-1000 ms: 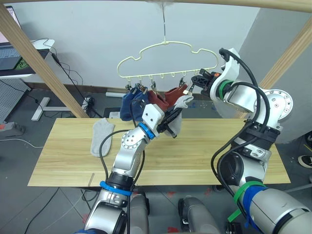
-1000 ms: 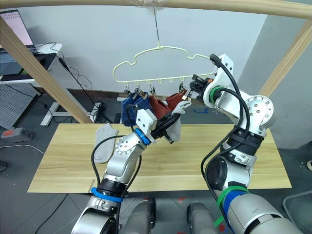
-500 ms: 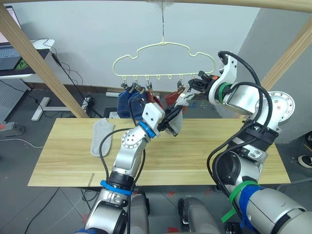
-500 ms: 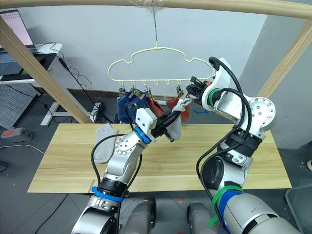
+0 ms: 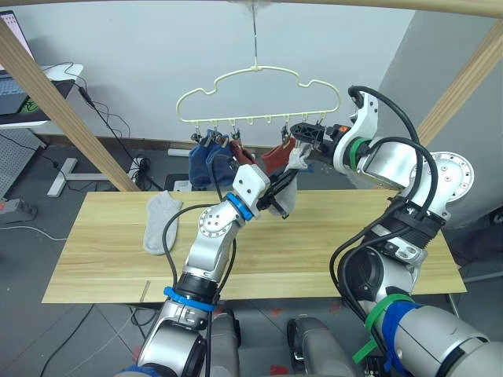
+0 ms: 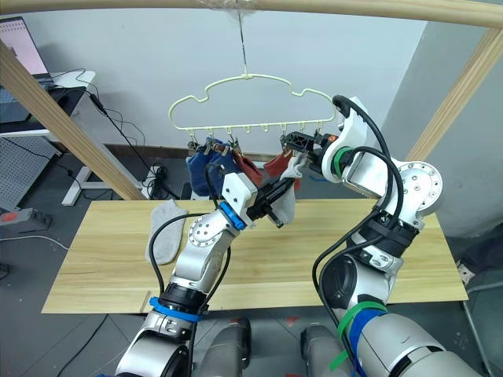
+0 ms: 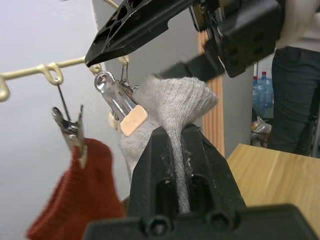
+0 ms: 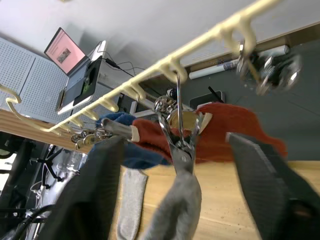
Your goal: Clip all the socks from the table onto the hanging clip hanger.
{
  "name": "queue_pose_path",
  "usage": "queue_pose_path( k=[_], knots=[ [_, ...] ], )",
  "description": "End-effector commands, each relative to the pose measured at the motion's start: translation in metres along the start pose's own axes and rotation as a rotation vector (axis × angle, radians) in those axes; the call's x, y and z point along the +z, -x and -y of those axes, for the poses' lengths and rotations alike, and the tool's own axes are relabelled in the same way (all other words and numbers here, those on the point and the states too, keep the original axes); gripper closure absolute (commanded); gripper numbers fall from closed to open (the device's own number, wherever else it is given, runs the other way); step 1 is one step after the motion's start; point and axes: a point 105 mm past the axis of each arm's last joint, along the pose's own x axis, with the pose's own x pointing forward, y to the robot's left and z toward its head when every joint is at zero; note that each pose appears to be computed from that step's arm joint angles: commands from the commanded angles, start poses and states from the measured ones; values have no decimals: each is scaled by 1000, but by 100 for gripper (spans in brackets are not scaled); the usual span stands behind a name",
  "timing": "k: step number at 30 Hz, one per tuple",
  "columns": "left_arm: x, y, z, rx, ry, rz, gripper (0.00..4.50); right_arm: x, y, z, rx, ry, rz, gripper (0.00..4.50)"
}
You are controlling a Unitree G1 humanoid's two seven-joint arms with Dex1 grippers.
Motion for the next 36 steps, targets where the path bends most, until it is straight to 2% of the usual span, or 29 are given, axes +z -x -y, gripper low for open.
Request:
queue_pose_path(
  k=[1, 4, 6, 7, 14, 17, 19, 26, 30, 32, 36],
  knots=[
    [5, -3, 0, -15, -3, 15, 450, 15, 16, -6, 29, 70, 76, 6],
    [-1, -3, -6, 11, 48, -12, 450, 23, 33, -3, 21, 199, 124, 6],
    [-3, -4, -9, 14, 97, -16, 395, 21, 40, -1, 16, 299, 122, 0],
    [-3, -5, -11, 16, 134, -16, 383, 20, 44, -1, 9, 362, 128, 0],
    [-6, 2, -26, 29, 302, -29, 170, 6, 54, 17, -116, 583, 225, 0],
    [4, 23, -42, 61, 348, -38, 75, -4, 49, 24, -162, 648, 270, 0],
    [7, 45, -48, 65, 359, -83, 12, -8, 45, 26, -184, 649, 313, 0],
    [24, 88, -54, 99, 407, -207, 5, -12, 32, 26, -214, 712, 437, 0],
    [18, 113, -65, 207, 400, -389, 0, -18, 19, 27, -222, 727, 463, 91],
    [17, 123, -67, 229, 345, -465, 0, -18, 14, 30, -242, 726, 475, 91],
    [39, 125, -60, 194, 273, -403, 0, -13, 3, 38, -279, 728, 505, 91]
  ],
)
